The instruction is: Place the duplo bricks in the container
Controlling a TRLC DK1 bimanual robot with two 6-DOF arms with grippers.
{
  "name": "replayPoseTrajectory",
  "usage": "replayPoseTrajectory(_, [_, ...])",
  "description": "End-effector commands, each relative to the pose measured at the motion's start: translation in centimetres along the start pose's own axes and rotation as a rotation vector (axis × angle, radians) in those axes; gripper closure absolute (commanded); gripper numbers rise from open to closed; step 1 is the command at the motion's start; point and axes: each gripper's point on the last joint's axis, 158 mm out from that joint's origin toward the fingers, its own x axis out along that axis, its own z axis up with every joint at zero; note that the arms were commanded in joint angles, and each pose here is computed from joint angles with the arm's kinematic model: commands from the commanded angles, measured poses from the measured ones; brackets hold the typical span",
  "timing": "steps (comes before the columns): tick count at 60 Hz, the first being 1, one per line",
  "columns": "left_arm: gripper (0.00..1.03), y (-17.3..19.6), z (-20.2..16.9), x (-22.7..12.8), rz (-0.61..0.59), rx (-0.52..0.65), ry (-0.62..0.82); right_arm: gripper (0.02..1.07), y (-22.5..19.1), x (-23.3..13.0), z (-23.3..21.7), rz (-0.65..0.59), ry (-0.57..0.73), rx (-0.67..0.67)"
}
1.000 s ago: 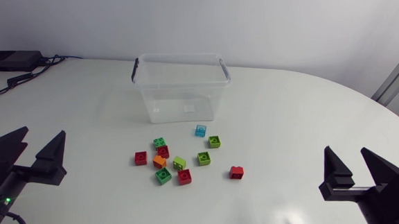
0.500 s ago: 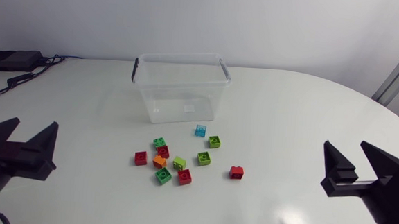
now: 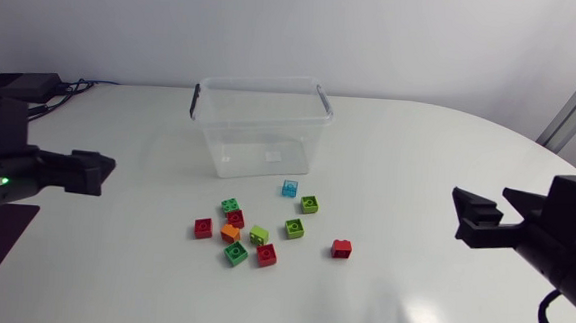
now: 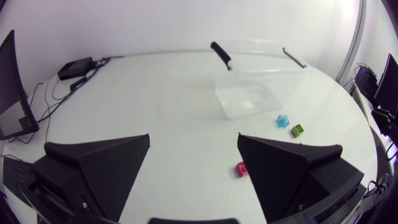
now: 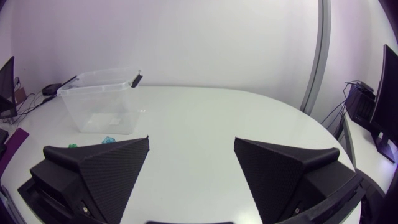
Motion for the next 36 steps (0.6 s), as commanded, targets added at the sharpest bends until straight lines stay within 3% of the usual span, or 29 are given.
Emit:
replayPoseTrajectory(1, [0.06, -0.9, -0.7, 1.6, -0.021, 0.017, 0.107, 0.08, 0.2, 0.6, 0.2, -0.002, 0.043, 0.031])
replayPoseTrajectory(8, [0.06, -2.9, -3.0, 3.3, -0.097, 0.189, 0.274, 0.08, 0.9, 1.2, -0.2, 0.012, 0.111, 0.04])
replayPoseTrajectory(14, [0.05, -4.3, -4.7, 4.5, -0.159, 0.239, 0.383, 0.08, 1.3, 2.0, -1.1, 0.015, 0.203, 0.053])
replayPoseTrajectory(27, [0.05, -7.2, -6.8, 7.2, -0.271, 0.473, 0.426, 0.08, 3.7, 2.8, -3.2, 0.072, 0.392, 0.036])
replayPoseTrajectory(36, [0.05, -8.2, -8.1, 9.4, -0.346, 0.61, 0.435, 0.07, 5.5, 2.9, -4.9, 0.134, 0.51, -0.087])
